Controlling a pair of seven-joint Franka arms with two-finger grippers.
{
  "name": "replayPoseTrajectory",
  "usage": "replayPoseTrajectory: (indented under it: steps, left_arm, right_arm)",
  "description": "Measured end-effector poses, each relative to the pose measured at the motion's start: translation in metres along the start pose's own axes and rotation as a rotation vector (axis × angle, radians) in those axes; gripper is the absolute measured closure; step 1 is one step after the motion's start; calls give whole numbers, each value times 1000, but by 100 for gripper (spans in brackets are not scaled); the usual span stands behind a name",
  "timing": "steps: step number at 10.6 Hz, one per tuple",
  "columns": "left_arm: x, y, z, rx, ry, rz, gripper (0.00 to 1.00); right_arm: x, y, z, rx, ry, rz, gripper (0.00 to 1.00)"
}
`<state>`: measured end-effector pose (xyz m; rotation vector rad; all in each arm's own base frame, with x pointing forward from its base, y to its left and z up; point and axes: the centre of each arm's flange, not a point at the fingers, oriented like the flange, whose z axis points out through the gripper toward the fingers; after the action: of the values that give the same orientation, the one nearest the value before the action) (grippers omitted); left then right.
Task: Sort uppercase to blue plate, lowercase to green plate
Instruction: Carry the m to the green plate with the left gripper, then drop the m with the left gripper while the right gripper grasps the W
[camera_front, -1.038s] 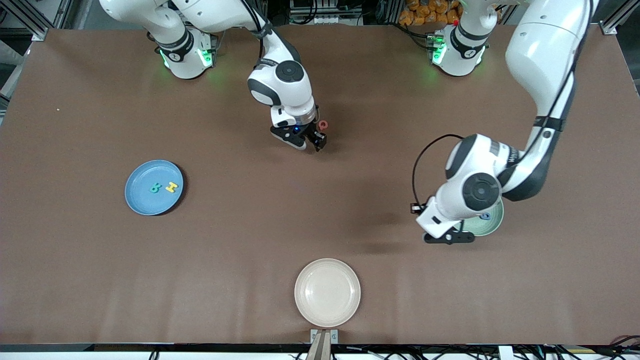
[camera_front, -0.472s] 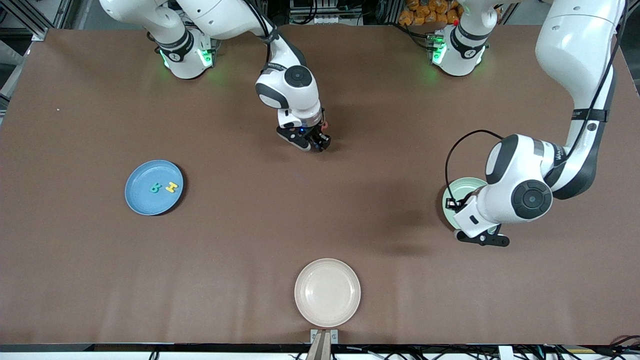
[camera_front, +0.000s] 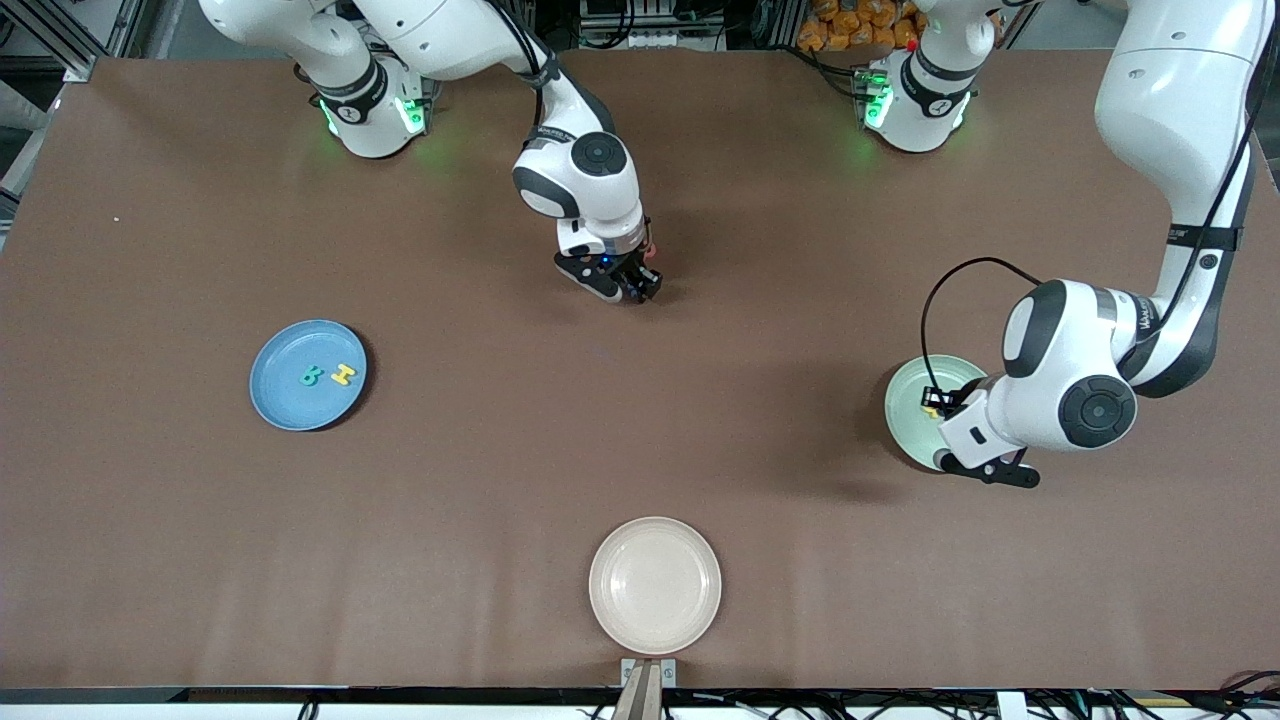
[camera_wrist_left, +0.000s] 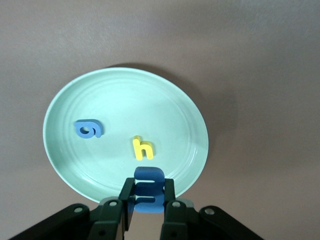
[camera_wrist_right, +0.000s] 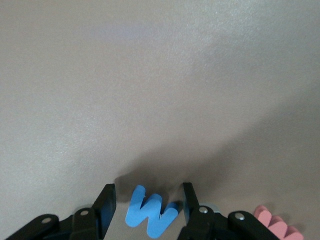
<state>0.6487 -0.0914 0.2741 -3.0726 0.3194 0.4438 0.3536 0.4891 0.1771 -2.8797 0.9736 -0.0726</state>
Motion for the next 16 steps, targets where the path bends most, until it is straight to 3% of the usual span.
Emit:
replayPoseTrajectory:
  steps: [10, 16]
  left_arm:
    - [-2, 0, 13, 0, -3, 10, 73]
    - [-2, 1, 16, -1, -1, 22, 73]
  right_arm:
    - [-15, -5, 2, -30, -8, 17, 39]
    - [-15, -7, -1, -41, -3, 21, 53]
